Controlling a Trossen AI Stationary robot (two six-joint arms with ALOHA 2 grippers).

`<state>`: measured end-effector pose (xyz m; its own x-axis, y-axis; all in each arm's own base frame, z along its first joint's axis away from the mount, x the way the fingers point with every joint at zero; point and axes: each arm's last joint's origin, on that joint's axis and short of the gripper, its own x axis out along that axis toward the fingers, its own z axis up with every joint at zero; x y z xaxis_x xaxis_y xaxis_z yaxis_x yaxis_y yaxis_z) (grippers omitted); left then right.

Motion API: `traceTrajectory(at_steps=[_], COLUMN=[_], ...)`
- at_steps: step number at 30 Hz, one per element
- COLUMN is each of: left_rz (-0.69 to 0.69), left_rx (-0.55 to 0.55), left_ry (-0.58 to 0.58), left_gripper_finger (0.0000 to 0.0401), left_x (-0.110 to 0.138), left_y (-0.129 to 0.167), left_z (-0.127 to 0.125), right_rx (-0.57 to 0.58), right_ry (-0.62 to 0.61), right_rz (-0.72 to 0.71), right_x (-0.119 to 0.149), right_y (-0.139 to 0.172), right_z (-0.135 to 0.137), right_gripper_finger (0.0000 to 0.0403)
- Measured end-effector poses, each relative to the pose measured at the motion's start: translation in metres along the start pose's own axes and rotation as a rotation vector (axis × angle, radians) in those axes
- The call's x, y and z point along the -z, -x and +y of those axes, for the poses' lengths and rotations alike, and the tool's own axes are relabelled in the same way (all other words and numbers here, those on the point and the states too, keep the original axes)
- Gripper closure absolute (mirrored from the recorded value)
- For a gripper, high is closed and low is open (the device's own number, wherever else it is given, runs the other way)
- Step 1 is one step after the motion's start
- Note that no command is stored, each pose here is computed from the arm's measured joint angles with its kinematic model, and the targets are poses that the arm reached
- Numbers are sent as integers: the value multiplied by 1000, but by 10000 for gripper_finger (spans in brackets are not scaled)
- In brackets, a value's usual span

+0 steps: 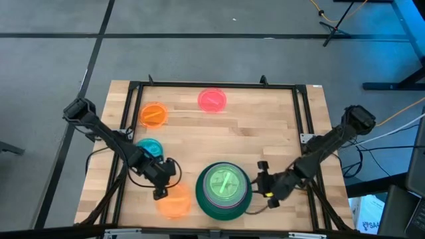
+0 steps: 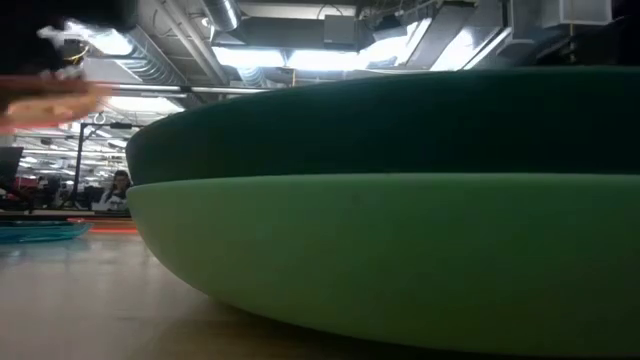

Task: Stack plastic plates
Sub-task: Stack the bottom orange transparent plate on top of the green transparent plate

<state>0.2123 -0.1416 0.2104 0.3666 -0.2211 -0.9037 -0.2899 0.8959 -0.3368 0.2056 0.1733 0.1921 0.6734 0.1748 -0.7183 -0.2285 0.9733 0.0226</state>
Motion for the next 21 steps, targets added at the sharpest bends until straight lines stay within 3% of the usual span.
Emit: traceTrajectory(at_steps=[13,21], left_rz=[-391,-582], left_rx=[47,-28], left_ry=[-38,-155], left_gripper_finger=[399,399], left_x=[-58,-93], left_y=[34,11], left_z=[-16,-14], right_rx=[148,179], right_ry=[19,19], right_rz=[-49,-58], right_x=[12,12], right_y=[10,10], right_z=[16,15], right_gripper_finger=[260,260])
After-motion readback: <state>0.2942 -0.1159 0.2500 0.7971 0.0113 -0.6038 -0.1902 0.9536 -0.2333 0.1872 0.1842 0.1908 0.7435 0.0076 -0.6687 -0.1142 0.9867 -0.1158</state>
